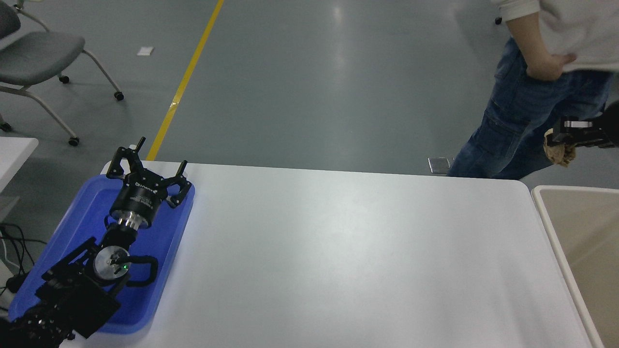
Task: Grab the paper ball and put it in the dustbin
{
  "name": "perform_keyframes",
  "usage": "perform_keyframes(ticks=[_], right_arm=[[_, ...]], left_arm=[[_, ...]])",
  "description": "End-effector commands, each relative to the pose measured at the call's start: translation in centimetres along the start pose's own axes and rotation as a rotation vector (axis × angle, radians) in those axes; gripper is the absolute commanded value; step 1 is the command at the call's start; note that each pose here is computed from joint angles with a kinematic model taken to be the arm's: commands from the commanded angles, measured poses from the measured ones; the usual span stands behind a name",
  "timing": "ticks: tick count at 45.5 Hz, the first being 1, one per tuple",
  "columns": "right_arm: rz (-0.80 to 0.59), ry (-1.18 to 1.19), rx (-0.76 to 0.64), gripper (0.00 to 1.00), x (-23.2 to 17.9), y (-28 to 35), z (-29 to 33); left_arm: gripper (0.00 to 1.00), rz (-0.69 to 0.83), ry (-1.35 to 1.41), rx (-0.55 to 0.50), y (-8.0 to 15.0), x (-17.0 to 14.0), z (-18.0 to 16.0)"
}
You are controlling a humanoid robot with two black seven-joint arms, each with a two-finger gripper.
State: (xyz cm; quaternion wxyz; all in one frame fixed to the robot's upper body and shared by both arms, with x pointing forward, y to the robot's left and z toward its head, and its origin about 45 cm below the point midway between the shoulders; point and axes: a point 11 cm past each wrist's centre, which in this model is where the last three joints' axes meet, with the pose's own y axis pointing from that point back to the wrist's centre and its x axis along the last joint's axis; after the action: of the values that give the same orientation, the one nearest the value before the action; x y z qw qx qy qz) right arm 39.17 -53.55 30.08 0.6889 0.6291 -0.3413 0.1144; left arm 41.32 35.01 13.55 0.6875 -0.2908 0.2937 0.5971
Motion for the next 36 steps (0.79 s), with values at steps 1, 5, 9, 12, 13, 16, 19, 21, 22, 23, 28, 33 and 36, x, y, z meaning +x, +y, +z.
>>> perform_keyframes(ticks=[1, 5, 9, 12, 13, 16, 19, 21, 22, 23, 28, 33, 36], right_arm=[[0.075, -0.120, -0.168, 0.00, -3.5, -2.9, 8.8], [0.093, -0.143, -0.223, 0.00, -5.6, -3.6, 11.4], [0.113, -0.177, -0.265, 0.00, -8.1, -4.3, 13.5], [0.143, -0.212, -0.288, 0.00, -9.8, -4.9, 14.5], [0.159, -0.223, -0.298, 0.00, -10.3, -5.0, 14.8], [0.201, -0.260, -0.312, 0.00, -11.7, -5.9, 14.9], [0.216, -0.298, -0.329, 0.00, -13.4, -6.6, 14.9], [0.214, -0.311, -0.339, 0.00, -14.6, -7.0, 15.1], [0.208, -0.322, -0.336, 0.00, -15.6, -7.5, 14.9], [0.206, -0.325, -0.333, 0.00, -16.1, -7.8, 14.7], [0.202, -0.334, -0.323, 0.00, -18.2, -8.9, 13.7], [0.223, -0.347, -0.319, 0.00, -19.2, -9.5, 13.2], [0.226, -0.356, -0.315, 0.00, -19.4, -9.7, 13.0]], left_arm=[[1.00, 0.000, 0.000, 0.000, 0.0, 0.0, 0.0], [1.00, 0.000, 0.000, 0.000, 0.0, 0.0, 0.0], [1.00, 0.000, 0.000, 0.000, 0.0, 0.0, 0.0], [1.00, 0.000, 0.000, 0.000, 0.0, 0.0, 0.0], [1.00, 0.000, 0.000, 0.000, 0.0, 0.0, 0.0], [1.00, 0.001, 0.001, -0.001, 0.0, 0.0, 0.0], [1.00, 0.001, 0.001, -0.001, 0.0, 0.0, 0.0], [1.00, 0.001, 0.001, -0.001, 0.0, 0.0, 0.0], [1.00, 0.001, 0.001, -0.001, 0.0, 0.0, 0.0], [1.00, 0.000, 0.000, 0.000, 0.0, 0.0, 0.0], [1.00, 0.001, 0.001, -0.001, 0.0, 0.0, 0.0], [1.00, 0.000, 0.000, 0.000, 0.0, 0.0, 0.0], [1.00, 0.000, 0.000, 0.001, 0.0, 0.0, 0.0]])
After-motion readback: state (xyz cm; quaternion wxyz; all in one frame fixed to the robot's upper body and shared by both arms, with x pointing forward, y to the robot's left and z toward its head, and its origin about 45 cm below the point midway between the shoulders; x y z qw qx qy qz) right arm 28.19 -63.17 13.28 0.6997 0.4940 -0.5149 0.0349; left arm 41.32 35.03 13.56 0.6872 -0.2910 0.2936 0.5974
